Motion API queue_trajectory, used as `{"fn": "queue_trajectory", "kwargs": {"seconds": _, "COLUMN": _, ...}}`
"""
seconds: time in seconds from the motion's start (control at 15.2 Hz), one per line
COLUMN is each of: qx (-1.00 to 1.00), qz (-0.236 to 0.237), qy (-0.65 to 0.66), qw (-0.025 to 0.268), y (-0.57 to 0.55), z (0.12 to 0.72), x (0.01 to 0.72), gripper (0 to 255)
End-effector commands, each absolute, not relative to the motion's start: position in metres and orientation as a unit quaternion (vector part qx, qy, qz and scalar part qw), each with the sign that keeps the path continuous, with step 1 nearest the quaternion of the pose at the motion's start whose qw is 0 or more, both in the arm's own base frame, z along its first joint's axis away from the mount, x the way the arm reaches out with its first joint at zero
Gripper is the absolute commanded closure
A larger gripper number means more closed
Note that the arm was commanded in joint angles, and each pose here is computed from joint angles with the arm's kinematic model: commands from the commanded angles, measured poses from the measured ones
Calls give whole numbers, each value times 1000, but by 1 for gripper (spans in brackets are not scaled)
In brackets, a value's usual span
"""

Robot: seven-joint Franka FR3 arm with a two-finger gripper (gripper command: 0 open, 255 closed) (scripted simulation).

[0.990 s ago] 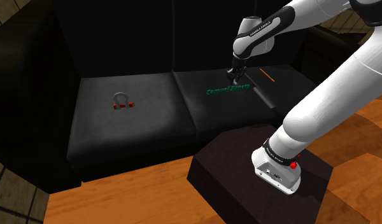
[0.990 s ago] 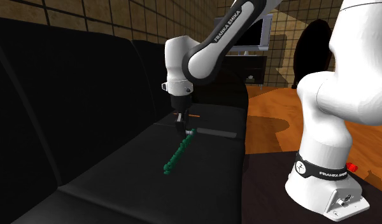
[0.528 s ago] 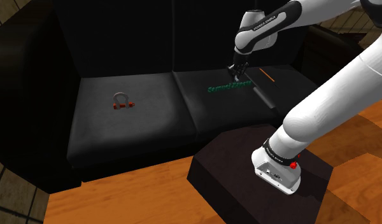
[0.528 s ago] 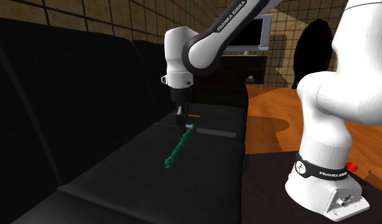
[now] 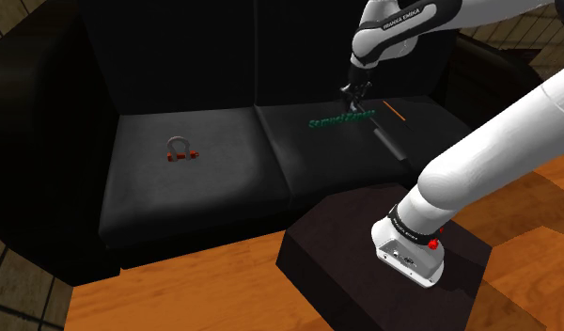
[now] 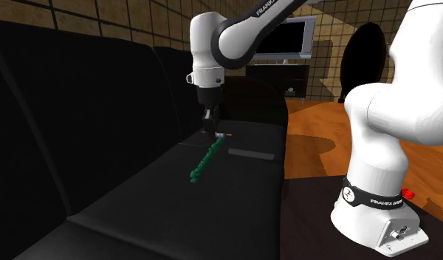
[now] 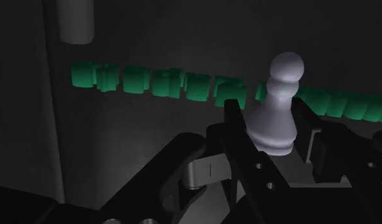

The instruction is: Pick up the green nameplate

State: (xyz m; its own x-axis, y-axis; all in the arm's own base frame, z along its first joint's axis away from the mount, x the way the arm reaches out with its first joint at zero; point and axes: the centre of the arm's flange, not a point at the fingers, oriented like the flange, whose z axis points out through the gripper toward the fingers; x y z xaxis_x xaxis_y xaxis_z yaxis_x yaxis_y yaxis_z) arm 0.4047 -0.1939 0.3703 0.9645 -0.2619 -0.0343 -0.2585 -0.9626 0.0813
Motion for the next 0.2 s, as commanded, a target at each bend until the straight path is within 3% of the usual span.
{"fn": "queue_trajectory", "kwargs": {"seconds": 0.0, "qx": 990, "qz": -23, "qy": -131, "qw": 38, "y": -194, "z": 382, "x": 405, "gripper": 255}}
{"fn": "queue_trajectory", "kwargs": {"seconds": 0.13, "qx": 990, "qz": -23, "qy": -131, "qw": 38, "y": -194, "z": 382, "x": 405, "gripper": 255}}
